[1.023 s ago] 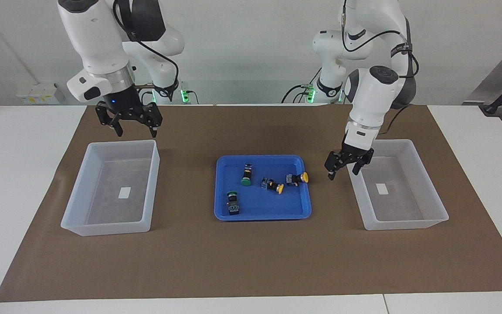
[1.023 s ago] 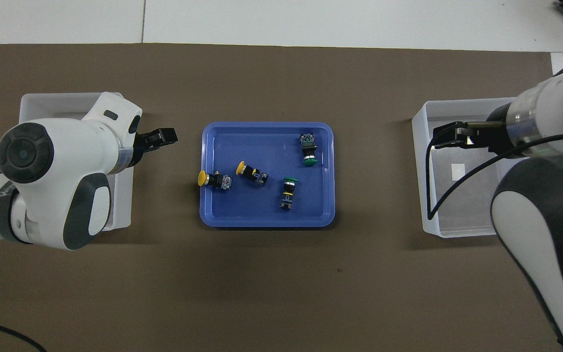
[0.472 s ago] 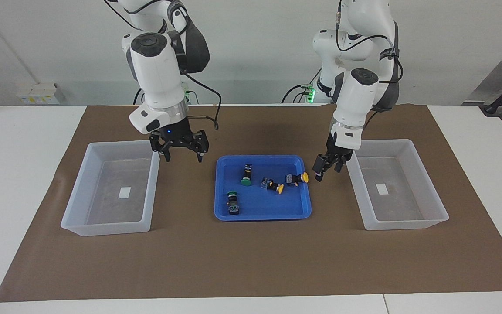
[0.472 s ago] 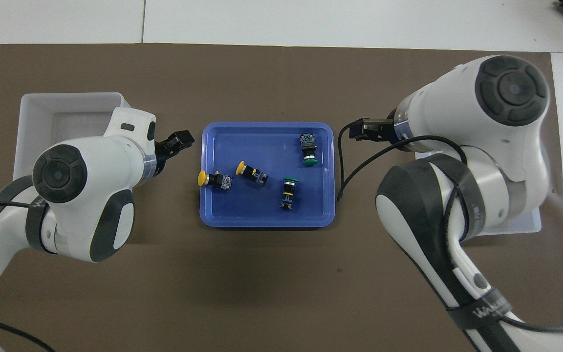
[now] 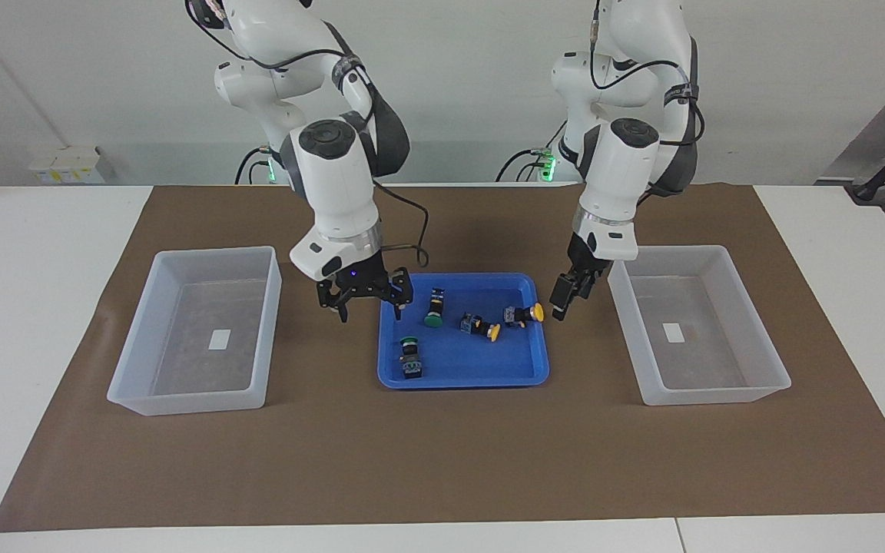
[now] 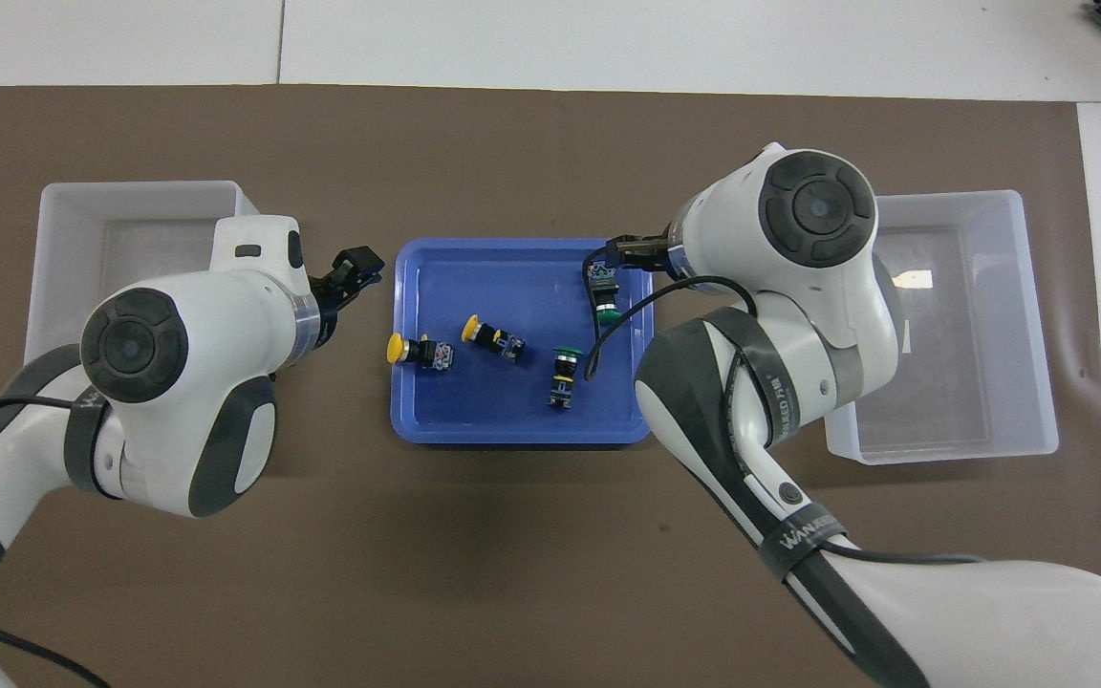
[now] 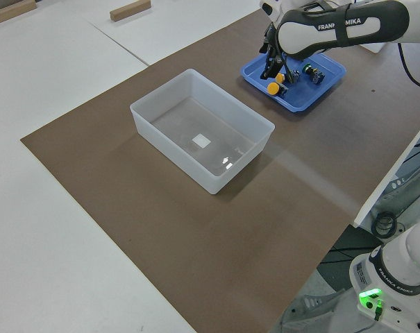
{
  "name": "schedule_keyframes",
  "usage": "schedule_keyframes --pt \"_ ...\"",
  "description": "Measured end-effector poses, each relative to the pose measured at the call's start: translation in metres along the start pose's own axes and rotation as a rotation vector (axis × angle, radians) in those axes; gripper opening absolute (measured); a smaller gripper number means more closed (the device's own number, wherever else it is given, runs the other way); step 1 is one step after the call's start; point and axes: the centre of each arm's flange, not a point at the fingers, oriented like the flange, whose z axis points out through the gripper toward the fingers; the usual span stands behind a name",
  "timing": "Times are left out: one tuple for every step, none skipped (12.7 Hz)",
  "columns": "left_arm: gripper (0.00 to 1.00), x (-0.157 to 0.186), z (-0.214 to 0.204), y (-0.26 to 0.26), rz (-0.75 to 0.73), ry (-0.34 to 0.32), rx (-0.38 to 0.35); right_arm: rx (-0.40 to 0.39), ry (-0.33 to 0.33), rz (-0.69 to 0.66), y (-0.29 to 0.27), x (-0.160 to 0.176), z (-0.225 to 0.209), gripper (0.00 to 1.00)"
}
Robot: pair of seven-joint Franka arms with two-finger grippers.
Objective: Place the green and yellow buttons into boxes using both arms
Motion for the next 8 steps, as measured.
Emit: schedule_keyframes --pt "1.00 -0.006 0.002 0.000 -0.019 -0.005 0.005 0.000 0.015 -0.010 -0.005 0.002 0.016 1.00" --pt "1.00 -0.014 0.006 -0.001 -0.039 -0.013 0.014 -0.003 0.012 -0.020 -0.010 0.002 0.033 1.00" --pt "1.00 -0.021 0.011 -0.003 -0.058 -0.021 0.024 -0.007 0.002 -0.039 -0.020 -0.003 0.051 1.00" --pt "1.00 -0.029 0.015 -0.005 -0.074 -0.029 0.034 -0.013 0.003 -0.061 -0.035 -0.009 0.069 1.00" --pt "1.00 -0.037 0.020 -0.006 -0.086 -0.036 0.045 -0.019 0.018 -0.080 -0.049 -0.013 0.084 1.00" --pt "1.00 -0.045 0.025 -0.008 -0.094 -0.044 0.057 -0.024 0.031 -0.096 -0.057 -0.016 0.095 1.00" --pt "1.00 -0.055 0.033 -0.009 -0.101 -0.053 0.073 -0.028 0.033 -0.102 -0.059 -0.016 0.103 0.99" --pt "1.00 -0.062 0.041 -0.010 -0.110 -0.060 0.088 -0.033 0.035 -0.105 -0.057 -0.015 0.107 0.96"
